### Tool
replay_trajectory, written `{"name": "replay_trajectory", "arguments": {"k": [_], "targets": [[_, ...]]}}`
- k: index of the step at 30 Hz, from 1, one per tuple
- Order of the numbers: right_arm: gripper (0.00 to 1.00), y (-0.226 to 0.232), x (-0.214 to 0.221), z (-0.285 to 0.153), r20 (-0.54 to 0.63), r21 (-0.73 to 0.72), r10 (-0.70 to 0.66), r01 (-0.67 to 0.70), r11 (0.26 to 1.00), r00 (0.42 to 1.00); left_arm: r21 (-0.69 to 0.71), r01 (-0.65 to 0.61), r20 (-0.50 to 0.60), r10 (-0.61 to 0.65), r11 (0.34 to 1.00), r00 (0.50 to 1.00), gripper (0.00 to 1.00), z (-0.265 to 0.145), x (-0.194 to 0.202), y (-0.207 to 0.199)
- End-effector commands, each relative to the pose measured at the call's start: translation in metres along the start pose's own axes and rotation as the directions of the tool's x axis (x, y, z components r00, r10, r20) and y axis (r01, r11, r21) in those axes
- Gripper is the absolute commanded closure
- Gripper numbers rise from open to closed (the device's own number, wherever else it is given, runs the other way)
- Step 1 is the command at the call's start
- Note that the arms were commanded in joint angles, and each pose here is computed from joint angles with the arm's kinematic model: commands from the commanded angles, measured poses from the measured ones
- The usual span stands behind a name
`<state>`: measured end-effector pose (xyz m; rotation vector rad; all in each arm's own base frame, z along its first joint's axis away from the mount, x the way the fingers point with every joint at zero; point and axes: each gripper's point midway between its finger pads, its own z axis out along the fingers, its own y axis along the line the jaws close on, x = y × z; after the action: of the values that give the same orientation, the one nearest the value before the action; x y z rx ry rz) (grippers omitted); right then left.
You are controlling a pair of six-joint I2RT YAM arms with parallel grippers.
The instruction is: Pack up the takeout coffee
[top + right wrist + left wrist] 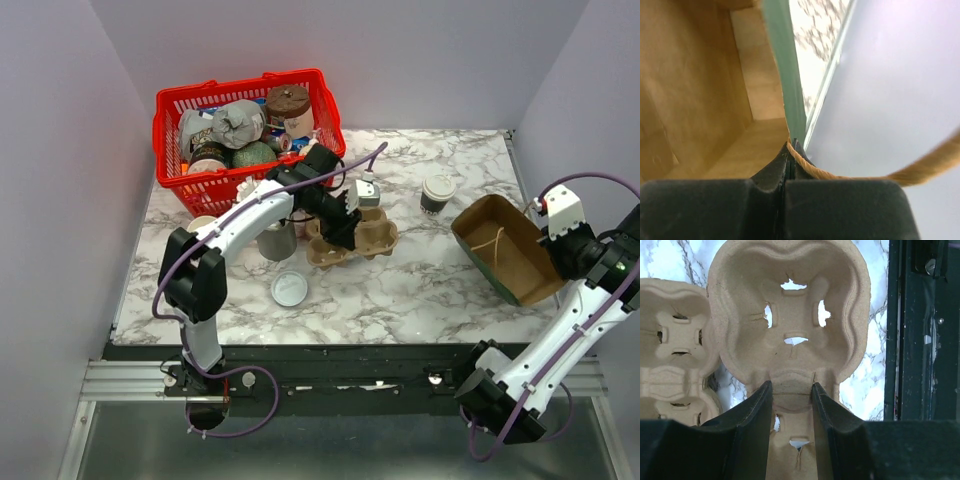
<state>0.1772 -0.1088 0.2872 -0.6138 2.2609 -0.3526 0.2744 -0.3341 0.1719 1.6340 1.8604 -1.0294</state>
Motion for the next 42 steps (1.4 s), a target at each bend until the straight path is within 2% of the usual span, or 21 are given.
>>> {"name": "replay_trajectory", "arguments": {"k": [1,4,7,13,14,15,16,19,20,22,23,25,27,29,33,35,42], "targets": [[0.99,0.057,-0.011,-0.005,0.088,-0.199,-0.060,0.076,0.977,0.994,-0.005,-0.140,0.181,0.139,0.990,0.974,1.00,-0.047,-0.052,-0.034],[0.99,0.063,-0.015,-0.005,0.126,-0.208,-0.106,0.131,0.969,0.986,-0.051,-0.239,0.271,0.243,0.970,0.931,1.00,-0.068,-0.078,-0.045],[0.99,0.071,-0.018,-0.004,0.147,-0.229,-0.085,0.118,0.966,0.985,-0.084,-0.306,0.330,0.316,0.948,0.889,1.00,-0.082,-0.100,-0.053],[0.99,0.099,-0.033,-0.003,0.243,-0.310,-0.027,0.104,0.945,0.970,-0.120,-0.311,0.431,0.332,0.943,0.839,1.00,-0.102,-0.137,-0.063],[0.99,0.106,-0.035,-0.002,0.266,-0.336,-0.014,0.107,0.936,0.964,-0.157,-0.341,0.475,0.374,0.927,0.797,1.00,-0.105,-0.150,-0.062],[0.98,0.111,-0.037,-0.002,0.281,-0.347,-0.016,0.117,0.930,0.960,-0.138,-0.280,0.518,0.310,0.950,0.797,1.00,-0.110,-0.158,-0.066],[0.98,0.116,-0.039,-0.003,0.297,-0.360,-0.021,0.133,0.924,0.955,-0.206,-0.344,0.582,0.397,0.916,0.709,1.00,-0.127,-0.183,-0.075],[0.98,0.126,-0.040,-0.004,0.326,-0.370,-0.021,0.148,0.917,0.945,-0.185,-0.315,0.669,0.354,0.931,0.653,1.00,-0.135,-0.201,-0.093],[0.98,0.128,-0.041,-0.006,0.339,-0.365,-0.024,0.155,0.918,0.941,-0.216,-0.351,0.698,0.395,0.911,0.597,1.00,-0.143,-0.213,-0.101],[0.98,0.131,-0.040,-0.006,0.344,-0.370,-0.016,0.151,0.917,0.939,-0.217,-0.354,0.734,0.392,0.910,0.555,1.00,-0.149,-0.226,-0.112],[0.98,0.133,-0.041,-0.006,0.351,-0.373,-0.013,0.152,0.915,0.936,-0.231,-0.390,0.754,0.417,0.892,0.507,1.00,-0.150,-0.236,-0.124],[0.99,0.137,-0.041,-0.006,0.358,-0.378,-0.002,0.147,0.914,0.934,-0.241,-0.402,0.773,0.425,0.883,0.470,1.00,-0.149,-0.245,-0.132],[0.99,0.140,-0.043,-0.007,0.369,-0.391,0.019,0.136,0.910,0.929,-0.254,-0.436,0.796,0.442,0.864,0.413,1.00,-0.146,-0.254,-0.148],[1.00,0.140,-0.047,-0.007,0.366,-0.414,0.082,0.083,0.907,0.927,-0.268,-0.442,0.811,0.448,0.856,0.376,1.00,-0.143,-0.260,-0.154],[0.99,0.141,-0.059,-0.011,0.355,-0.485,0.190,0.006,0.875,0.915,-0.276,-0.466,0.826,0.455,0.841,0.332,1.00,-0.134,-0.260,-0.171],[0.99,0.140,-0.065,-0.011,0.343,-0.512,0.240,-0.033,0.859,0.908,-0.273,-0.471,0.829,0.454,0.839,0.327,1.00,-0.127,-0.255,-0.175],[0.99,0.140,-0.068,-0.012,0.331,-0.538,0.275,-0.059,0.841,0.903,-0.291,-0.513,0.816,0.489,0.808,0.308,1.00,-0.108,-0.250,-0.182]]}}
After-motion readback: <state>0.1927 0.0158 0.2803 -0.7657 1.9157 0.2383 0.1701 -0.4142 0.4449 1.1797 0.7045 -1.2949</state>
